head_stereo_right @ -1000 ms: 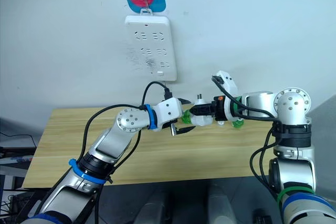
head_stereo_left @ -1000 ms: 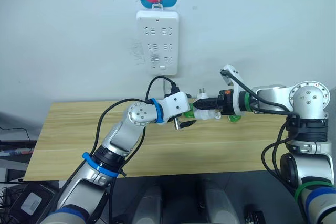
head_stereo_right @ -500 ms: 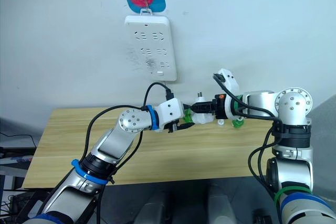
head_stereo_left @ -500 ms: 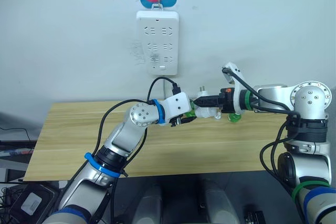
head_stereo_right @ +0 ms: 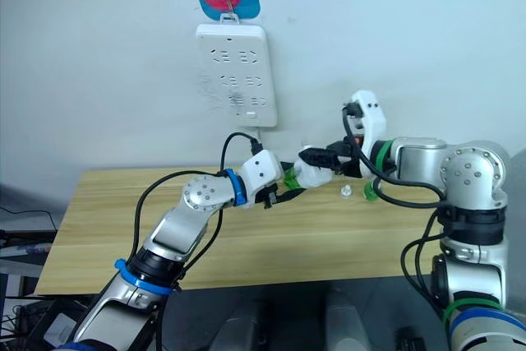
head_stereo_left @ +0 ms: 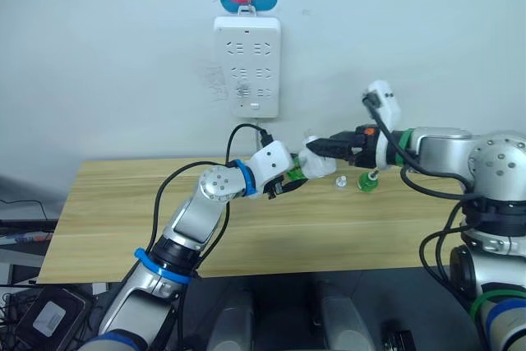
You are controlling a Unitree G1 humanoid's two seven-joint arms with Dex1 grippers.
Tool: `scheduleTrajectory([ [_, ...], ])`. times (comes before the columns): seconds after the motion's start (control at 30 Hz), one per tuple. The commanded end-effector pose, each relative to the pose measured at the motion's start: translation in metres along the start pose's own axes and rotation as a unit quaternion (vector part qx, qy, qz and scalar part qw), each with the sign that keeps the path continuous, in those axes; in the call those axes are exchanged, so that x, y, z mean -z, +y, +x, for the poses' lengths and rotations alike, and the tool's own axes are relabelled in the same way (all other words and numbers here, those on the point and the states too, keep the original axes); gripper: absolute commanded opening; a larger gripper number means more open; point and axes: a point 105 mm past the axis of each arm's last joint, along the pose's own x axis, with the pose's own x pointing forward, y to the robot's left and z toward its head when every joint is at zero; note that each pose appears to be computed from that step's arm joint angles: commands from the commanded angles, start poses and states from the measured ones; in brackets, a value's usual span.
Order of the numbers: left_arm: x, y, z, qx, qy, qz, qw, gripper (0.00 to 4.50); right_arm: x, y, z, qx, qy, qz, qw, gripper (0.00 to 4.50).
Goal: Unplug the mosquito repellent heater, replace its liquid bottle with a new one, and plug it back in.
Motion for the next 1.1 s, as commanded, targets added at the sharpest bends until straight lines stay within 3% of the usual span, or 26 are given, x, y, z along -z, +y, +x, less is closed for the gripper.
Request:
scheduleTrajectory([
  [0.03,-0.01,0.009,-0.007,-0.033,-0.048,-0.04,0.997,2.29,-0.024,0.006,-0.01,0.016,-0.086,-0.053,0.995,4.5],
  [0.07,-0.009,0.009,-0.008,-0.037,-0.056,-0.055,0.996,2.29,-0.026,0.011,-0.012,0.014,-0.099,-0.073,0.992,4.5],
  [0.17,-0.029,0.016,-0.016,-0.061,-0.144,-0.167,0.974,2.29,-0.02,0.026,-0.019,-0.006,-0.144,-0.097,0.985,4.5],
  [0.27,-0.045,0.007,-0.021,-0.032,-0.193,-0.198,0.96,2.29,0.0,0.043,-0.019,-0.037,-0.145,-0.107,0.983,4.5],
  [0.4,-0.05,0.0,-0.022,-0.018,-0.196,-0.198,0.96,2.29,0.013,0.051,-0.019,-0.047,-0.15,-0.098,0.983,4.5],
  [0.63,-0.054,-0.004,-0.021,-0.012,-0.198,-0.205,0.959,2.29,0.004,0.055,-0.012,-0.044,-0.188,-0.063,0.979,4.5],
  [0.83,-0.053,0.003,-0.02,-0.029,-0.187,-0.191,0.963,2.29,0.004,0.069,-0.001,-0.069,-0.183,-0.04,0.98,4.5],
  [1.1,-0.062,0.001,-0.021,-0.036,-0.203,-0.188,0.96,2.29,0.013,0.055,0.013,-0.029,-0.166,-0.031,0.985,4.5],
])
